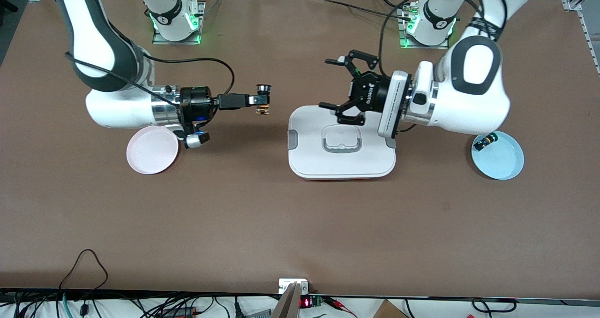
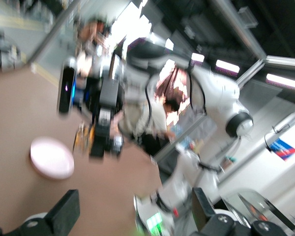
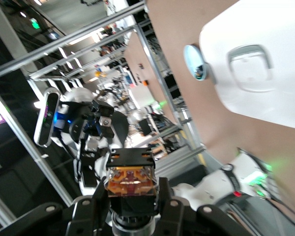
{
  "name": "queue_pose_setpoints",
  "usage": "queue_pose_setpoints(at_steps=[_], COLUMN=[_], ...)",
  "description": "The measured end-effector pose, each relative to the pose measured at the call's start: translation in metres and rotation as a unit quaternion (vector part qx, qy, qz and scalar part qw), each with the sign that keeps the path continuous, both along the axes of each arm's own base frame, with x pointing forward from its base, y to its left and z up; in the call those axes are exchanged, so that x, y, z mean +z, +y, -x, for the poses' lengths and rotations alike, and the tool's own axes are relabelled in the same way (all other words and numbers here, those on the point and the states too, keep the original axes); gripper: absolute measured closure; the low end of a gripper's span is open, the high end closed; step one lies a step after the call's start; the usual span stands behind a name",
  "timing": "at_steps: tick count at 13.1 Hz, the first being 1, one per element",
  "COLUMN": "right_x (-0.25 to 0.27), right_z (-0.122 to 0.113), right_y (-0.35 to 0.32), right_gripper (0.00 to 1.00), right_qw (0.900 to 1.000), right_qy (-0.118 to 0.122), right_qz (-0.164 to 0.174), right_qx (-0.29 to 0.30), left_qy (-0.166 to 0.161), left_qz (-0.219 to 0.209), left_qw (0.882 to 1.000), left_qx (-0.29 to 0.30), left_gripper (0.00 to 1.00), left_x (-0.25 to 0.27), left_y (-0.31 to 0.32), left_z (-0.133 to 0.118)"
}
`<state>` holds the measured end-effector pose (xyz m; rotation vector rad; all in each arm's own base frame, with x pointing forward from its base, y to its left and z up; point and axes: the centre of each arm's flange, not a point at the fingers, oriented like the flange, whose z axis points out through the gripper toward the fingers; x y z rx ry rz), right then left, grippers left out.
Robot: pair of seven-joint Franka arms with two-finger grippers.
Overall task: Transfer orange switch to right arm and place
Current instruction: 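Open the left gripper and pull it back from the switch, then move the switch over the white plate while the left arm withdraws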
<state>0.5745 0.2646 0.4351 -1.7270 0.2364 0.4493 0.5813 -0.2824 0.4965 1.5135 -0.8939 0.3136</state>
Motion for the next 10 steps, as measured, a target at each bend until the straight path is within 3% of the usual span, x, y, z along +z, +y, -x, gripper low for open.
queue_pose_setpoints(at_steps=[2, 5, 7, 10], right_x=[-0.006, -0.016, -0.025, -0.038], right_z=[0.001, 0.007, 0.013, 0.019], right_y=[-0.021, -0.040, -0.046, -0.058], right_gripper=[0.57, 0.57, 0.57, 0.57], right_qw=[0.999, 0.990, 0.978, 0.947], right_qy=[-0.022, -0.068, -0.106, -0.167], right_qz=[0.028, 0.075, 0.112, 0.166], right_qx=[0.037, 0.095, 0.143, 0.218], left_qy=[0.036, 0.076, 0.105, 0.138], left_qz=[-0.093, -0.255, -0.354, -0.505], left_qw=[0.994, 0.960, 0.926, 0.851], left_qx=[-0.048, -0.085, -0.080, -0.044], left_gripper=[0.00, 0.00, 0.00, 0.00], left_x=[0.008, 0.010, -0.001, -0.008], left_y=[0.024, 0.045, 0.061, 0.102], left_z=[0.005, 0.014, 0.017, 0.014])
